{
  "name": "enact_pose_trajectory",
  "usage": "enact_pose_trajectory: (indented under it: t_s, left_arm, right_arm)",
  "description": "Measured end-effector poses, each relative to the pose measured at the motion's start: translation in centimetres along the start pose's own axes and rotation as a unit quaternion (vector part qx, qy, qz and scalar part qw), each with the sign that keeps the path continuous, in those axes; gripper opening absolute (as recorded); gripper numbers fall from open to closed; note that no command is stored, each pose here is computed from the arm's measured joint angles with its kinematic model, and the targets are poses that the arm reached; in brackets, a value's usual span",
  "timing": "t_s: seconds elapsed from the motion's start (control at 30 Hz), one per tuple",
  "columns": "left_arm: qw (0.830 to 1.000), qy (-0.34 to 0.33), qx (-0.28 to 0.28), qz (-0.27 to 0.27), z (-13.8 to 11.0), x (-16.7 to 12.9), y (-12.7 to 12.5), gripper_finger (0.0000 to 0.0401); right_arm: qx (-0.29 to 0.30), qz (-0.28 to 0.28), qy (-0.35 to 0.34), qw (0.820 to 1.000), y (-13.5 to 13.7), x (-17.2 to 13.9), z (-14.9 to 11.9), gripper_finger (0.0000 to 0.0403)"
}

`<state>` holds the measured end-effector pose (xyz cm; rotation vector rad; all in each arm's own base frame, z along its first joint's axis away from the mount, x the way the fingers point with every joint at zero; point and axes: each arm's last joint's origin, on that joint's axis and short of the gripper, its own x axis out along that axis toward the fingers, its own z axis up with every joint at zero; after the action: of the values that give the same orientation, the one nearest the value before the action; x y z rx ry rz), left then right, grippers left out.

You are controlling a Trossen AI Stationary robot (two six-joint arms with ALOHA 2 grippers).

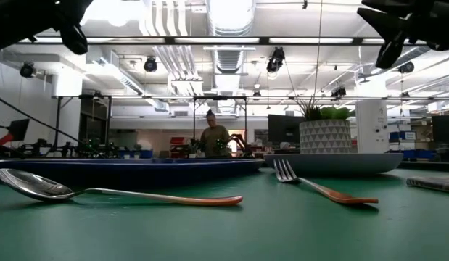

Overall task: Pick and place plate/cup/fork/spoon on tray
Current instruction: Put the white plate on the blue tray

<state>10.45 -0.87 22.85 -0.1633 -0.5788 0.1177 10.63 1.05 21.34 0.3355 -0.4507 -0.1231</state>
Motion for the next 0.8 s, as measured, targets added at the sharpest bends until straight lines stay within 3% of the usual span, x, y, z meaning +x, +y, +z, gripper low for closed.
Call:
enact_pose_trajectory:
  t_s: [0.23,0.5,0.67,0.8]
  left_arm:
    - [0.999,0.018,0.04,0.028,0.1,1.8,-0.4,0.0]
    - [0.998,0.035,0.047,0.03,-0.3,2.3,-0.5,0.0]
    - [0.998,0.034,0.044,0.031,-0.3,2.3,-0.5,0.0]
    - [0.998,0.038,0.045,0.031,-0.5,2.2,-0.5,0.0]
  right_arm:
    - [-0.04,-0.061,0.055,0.996,-0.1,2.0,-2.8,0.0068]
    - [-0.054,-0.1,0.135,0.984,1.2,6.3,-3.9,0.0068]
    - [-0.075,-0.131,0.232,0.961,2.4,9.6,-3.8,0.0068]
    - [-0.098,-0.18,0.359,0.91,2.7,11.1,-4.0,0.0068]
